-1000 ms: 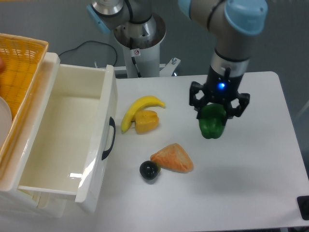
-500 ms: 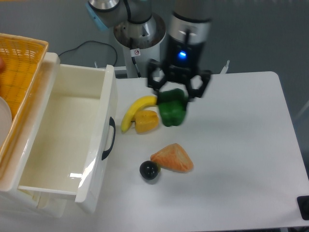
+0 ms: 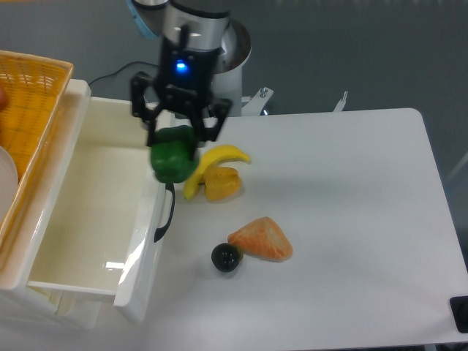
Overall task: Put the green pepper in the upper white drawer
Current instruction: 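Carry the green pepper over the banana toward the open white drawer, then lower the green pepper into the open white drawer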
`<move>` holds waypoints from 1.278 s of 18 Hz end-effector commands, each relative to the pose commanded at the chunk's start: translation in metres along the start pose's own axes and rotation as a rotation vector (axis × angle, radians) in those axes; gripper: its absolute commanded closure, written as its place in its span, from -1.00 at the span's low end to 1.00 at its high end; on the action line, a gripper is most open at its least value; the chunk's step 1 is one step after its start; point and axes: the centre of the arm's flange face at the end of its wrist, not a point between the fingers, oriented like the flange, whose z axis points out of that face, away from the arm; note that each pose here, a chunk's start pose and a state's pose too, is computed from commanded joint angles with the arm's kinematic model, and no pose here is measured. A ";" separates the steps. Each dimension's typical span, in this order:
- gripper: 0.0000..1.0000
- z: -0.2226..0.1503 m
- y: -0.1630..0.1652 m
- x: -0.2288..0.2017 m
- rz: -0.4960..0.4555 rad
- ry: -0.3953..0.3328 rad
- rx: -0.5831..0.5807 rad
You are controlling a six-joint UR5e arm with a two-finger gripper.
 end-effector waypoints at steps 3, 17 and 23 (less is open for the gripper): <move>0.75 0.017 -0.004 0.020 0.023 0.030 -0.023; 0.72 0.080 -0.003 0.042 0.042 0.090 -0.113; 0.70 0.095 -0.003 0.038 0.036 0.100 -0.133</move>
